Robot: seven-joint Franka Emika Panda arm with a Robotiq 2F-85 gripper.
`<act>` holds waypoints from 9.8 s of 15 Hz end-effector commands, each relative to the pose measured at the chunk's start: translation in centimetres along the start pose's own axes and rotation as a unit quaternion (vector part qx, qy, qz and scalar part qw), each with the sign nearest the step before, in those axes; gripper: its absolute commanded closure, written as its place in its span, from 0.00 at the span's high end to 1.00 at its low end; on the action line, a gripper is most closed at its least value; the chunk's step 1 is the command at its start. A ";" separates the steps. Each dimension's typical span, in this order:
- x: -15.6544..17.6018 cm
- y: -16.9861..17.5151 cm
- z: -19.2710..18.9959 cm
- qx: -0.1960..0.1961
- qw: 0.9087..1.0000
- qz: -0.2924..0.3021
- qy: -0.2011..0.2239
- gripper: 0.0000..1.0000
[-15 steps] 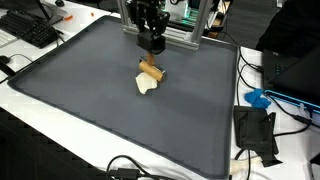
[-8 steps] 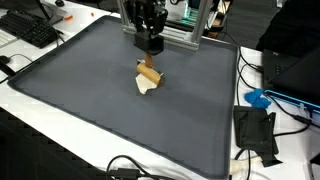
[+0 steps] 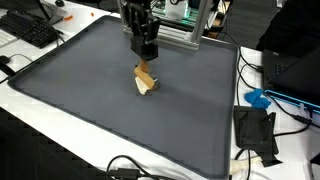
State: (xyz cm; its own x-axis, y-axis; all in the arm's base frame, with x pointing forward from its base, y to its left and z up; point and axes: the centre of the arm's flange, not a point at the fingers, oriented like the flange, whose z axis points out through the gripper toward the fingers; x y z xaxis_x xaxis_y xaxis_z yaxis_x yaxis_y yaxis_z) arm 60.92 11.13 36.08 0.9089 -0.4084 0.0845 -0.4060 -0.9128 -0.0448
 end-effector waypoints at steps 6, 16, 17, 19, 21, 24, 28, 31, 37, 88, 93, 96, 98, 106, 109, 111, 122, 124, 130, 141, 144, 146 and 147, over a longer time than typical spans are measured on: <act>0.2 0.0 2.0 -0.020 0.999 0.042 -0.003 0.23; -1.8 -0.3 2.3 -0.044 0.998 0.025 -0.037 0.23; -1.9 -0.2 2.4 -0.046 0.998 0.024 -0.041 0.23; -2.2 -0.1 2.4 -0.048 0.998 0.022 -0.046 0.23; -2.3 -0.1 2.4 -0.050 0.997 0.020 -0.049 0.23; -2.5 -0.2 2.3 -0.053 0.997 0.013 -0.054 0.23; -3.0 -0.4 2.4 -0.057 0.996 0.000 -0.064 0.23; -3.0 -0.4 2.2 -0.055 0.997 -0.006 -0.060 0.23; -3.3 -0.5 2.0 -0.061 0.995 -0.031 -0.071 0.23; -4.6 -2.8 2.2 0.043 0.723 -0.690 -0.007 0.23; -4.2 -2.4 2.2 0.028 0.722 -0.691 -0.006 0.23; -3.3 -1.2 2.2 0.003 0.727 -0.686 -0.020 0.23; -2.9 -0.4 2.3 -0.012 0.731 -0.682 -0.031 0.23; -2.3 1.3 2.6 -0.049 0.736 -0.673 -0.057 0.23; -2.1 2.1 2.8 -0.062 0.737 -0.670 -0.069 0.23; -2.1 2.4 2.9 -0.062 0.739 -0.667 -0.073 0.23; -1.5 1.7 2.8 0.003 0.818 -0.573 -0.054 0.23; -1.5 1.6 2.9 -0.001 0.840 -0.540 -0.049 0.23; -1.5 1.2 2.9 -0.010 0.905 -0.425 -0.021 0.23; -0.4 1.2 3.7 0.000 0.965 -0.260 0.034 0.23; 0.0 1.3 3.7 -0.001 0.974 -0.223 0.044 0.23; 0.2 1.5 3.6 -0.003 0.977 -0.209 0.041 0.23; 0.2 1.6 3.7 -0.008 0.978 -0.203 0.039 0.23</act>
State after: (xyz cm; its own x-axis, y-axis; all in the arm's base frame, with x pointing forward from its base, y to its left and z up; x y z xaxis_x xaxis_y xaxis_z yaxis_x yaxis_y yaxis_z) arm 60.78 10.42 35.25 0.9807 0.0351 0.1925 0.0366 -0.9993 -0.0046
